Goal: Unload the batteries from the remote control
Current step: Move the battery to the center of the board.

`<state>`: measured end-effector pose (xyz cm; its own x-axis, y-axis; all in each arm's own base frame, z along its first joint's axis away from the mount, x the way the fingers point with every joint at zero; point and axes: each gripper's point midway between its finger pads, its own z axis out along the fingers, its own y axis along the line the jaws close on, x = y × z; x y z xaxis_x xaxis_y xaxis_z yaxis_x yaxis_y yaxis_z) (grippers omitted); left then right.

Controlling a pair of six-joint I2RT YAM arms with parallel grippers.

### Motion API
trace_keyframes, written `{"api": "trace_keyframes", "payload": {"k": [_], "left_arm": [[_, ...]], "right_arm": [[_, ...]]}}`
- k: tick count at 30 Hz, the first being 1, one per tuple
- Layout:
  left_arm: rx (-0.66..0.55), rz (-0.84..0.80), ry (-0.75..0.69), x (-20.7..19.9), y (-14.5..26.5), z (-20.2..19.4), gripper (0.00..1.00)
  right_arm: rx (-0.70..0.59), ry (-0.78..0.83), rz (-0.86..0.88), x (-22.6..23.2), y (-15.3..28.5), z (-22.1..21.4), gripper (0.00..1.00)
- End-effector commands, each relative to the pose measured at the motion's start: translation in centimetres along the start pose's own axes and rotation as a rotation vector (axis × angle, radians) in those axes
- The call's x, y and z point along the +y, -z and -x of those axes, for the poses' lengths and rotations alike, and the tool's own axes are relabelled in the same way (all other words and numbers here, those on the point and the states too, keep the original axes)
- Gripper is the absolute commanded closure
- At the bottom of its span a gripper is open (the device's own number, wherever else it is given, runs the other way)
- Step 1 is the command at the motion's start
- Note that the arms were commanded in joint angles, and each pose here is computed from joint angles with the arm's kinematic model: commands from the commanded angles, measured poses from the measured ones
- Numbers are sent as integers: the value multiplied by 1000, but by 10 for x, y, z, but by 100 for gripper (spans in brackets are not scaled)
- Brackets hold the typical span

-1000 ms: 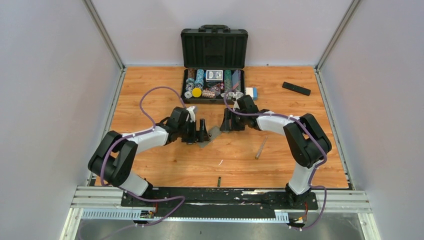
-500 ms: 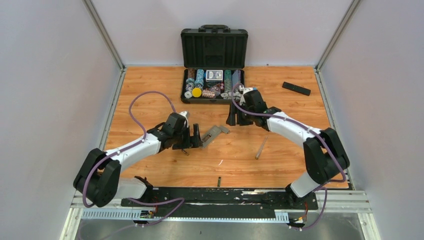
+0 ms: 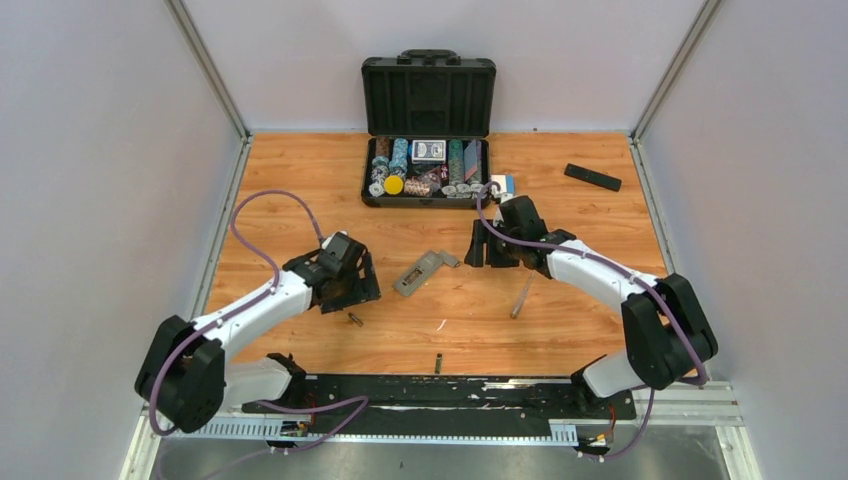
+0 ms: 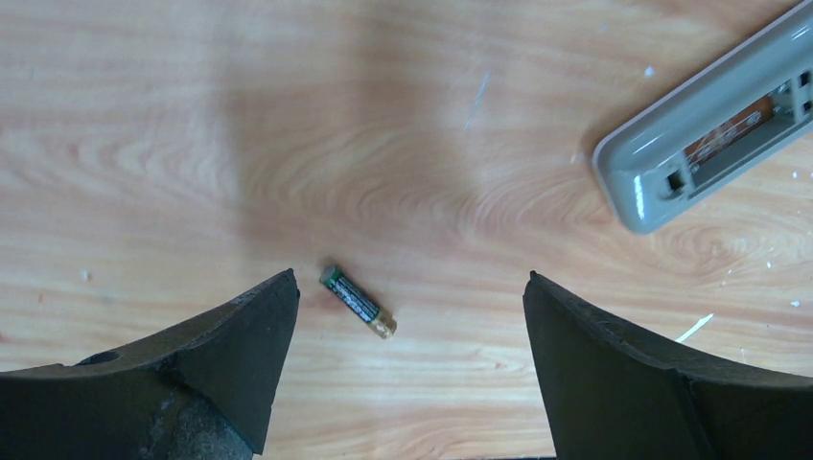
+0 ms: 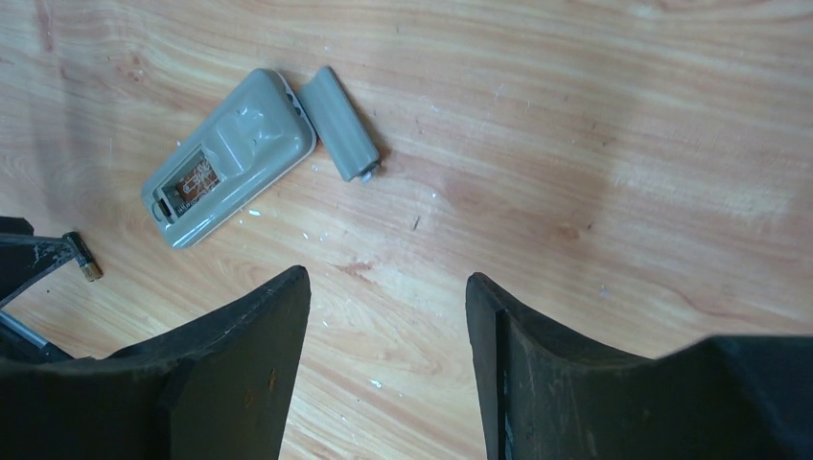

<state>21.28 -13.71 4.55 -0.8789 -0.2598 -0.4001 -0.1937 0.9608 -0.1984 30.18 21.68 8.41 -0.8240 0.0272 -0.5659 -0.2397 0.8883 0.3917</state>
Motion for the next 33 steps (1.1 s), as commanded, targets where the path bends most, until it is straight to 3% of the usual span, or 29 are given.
{"api": "trace_keyframes", "payload": {"k": [1, 8, 13, 21, 29, 33], "left_arm": [[37, 9, 117, 13, 8, -22, 6], [163, 1, 127, 10, -16, -51, 7], [115, -96, 111, -11, -18, -39, 8], [163, -193, 49, -46, -10, -52, 9], [-3, -40, -22, -16, 19, -16, 7], [23, 38, 18, 14, 30, -34, 7]], "right_arm": [[-48, -39, 41, 10, 11, 7, 39], [-45, -42, 49, 12, 11, 8, 39], [-44, -40, 50, 12, 12, 6, 39], [-37, -42, 26, 7, 12, 2, 39], [-39, -43, 41, 9, 21, -1, 39], [-20, -54, 69, 13, 22, -9, 39]]}}
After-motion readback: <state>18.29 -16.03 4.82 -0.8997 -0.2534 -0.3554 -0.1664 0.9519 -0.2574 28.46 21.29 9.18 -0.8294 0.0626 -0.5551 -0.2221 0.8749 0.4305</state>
